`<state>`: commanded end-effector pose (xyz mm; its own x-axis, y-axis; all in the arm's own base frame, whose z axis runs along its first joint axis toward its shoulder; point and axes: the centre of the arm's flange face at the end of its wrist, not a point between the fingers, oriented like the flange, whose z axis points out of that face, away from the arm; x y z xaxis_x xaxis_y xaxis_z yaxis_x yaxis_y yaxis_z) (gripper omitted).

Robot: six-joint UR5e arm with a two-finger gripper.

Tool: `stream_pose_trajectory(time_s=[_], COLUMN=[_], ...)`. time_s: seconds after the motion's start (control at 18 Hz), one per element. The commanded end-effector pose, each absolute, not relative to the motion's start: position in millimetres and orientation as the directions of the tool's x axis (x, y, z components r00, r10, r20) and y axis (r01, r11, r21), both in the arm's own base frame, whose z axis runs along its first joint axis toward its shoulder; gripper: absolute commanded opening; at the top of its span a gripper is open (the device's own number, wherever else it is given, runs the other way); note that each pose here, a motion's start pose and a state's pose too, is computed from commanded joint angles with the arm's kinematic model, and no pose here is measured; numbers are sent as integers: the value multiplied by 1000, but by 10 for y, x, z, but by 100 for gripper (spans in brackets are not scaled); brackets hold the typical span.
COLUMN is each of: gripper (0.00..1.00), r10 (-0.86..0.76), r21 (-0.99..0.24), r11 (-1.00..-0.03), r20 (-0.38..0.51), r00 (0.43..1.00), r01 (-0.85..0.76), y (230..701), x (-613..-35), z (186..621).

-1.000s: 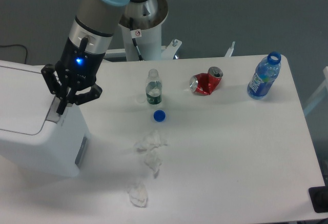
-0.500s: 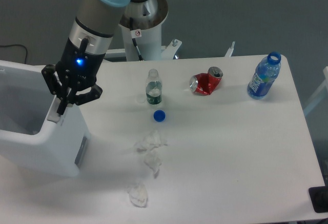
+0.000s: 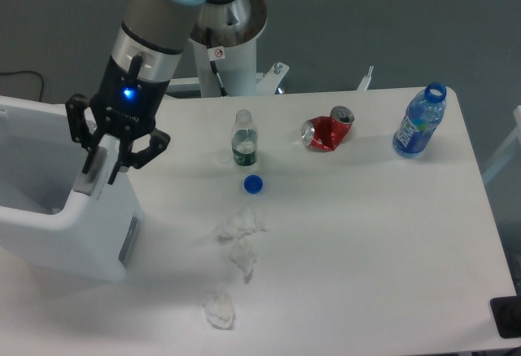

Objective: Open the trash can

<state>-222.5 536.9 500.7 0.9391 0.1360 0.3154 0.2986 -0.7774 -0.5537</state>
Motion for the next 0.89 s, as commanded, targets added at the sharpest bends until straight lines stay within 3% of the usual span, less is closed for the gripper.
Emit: stream_pose_trajectory(time_s=[0.39,0.56,0.89], gripper=[100,100,100], r10=[141,70,-74], r21=[-566,-530,-287], r11=[-804,-844,-951], r20=[114,38,-141], r00=[983,997,987], r01=[181,79,-112], y=[5175,5094,4841], x=[-3028,-3545,-4410], z=[4986,4624,3850])
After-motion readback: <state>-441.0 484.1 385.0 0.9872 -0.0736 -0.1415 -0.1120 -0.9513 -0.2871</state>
